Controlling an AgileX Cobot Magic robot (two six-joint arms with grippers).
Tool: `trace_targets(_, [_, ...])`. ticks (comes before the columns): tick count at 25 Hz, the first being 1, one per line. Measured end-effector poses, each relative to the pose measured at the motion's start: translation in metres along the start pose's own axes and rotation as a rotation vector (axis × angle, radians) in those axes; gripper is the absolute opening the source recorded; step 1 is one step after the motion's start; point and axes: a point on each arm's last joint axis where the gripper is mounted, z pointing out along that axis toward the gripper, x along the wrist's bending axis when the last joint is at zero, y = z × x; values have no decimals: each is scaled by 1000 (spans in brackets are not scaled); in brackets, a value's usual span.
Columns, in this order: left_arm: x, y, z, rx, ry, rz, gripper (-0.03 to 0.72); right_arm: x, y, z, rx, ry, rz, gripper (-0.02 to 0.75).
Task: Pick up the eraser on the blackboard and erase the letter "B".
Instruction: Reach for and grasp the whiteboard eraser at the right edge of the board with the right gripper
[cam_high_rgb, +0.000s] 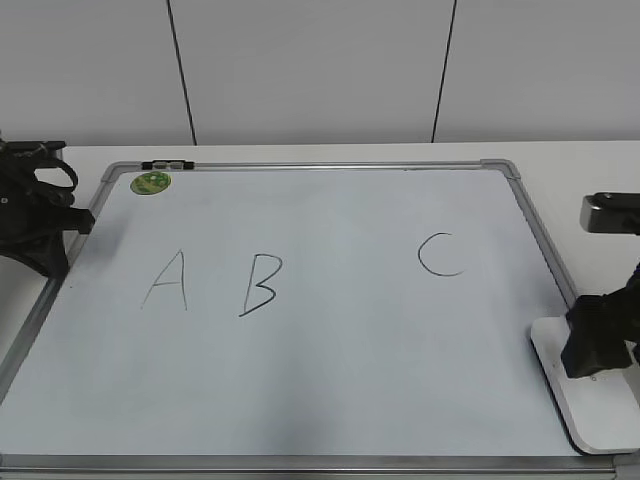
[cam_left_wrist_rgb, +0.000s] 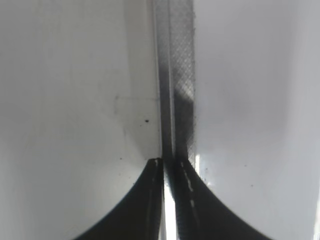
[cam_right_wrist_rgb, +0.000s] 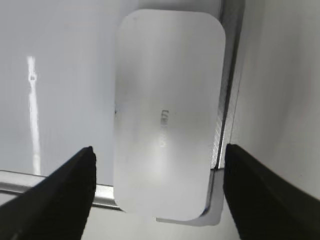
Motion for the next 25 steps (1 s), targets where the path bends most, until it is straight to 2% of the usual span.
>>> trace_targets(11, [0,0,0,0,-2,-2,43,-4,12,32,88,-8,5,589])
trace_targets(25, [0,0,0,0,-2,-2,43,-6,16,46,105,-12,11,589])
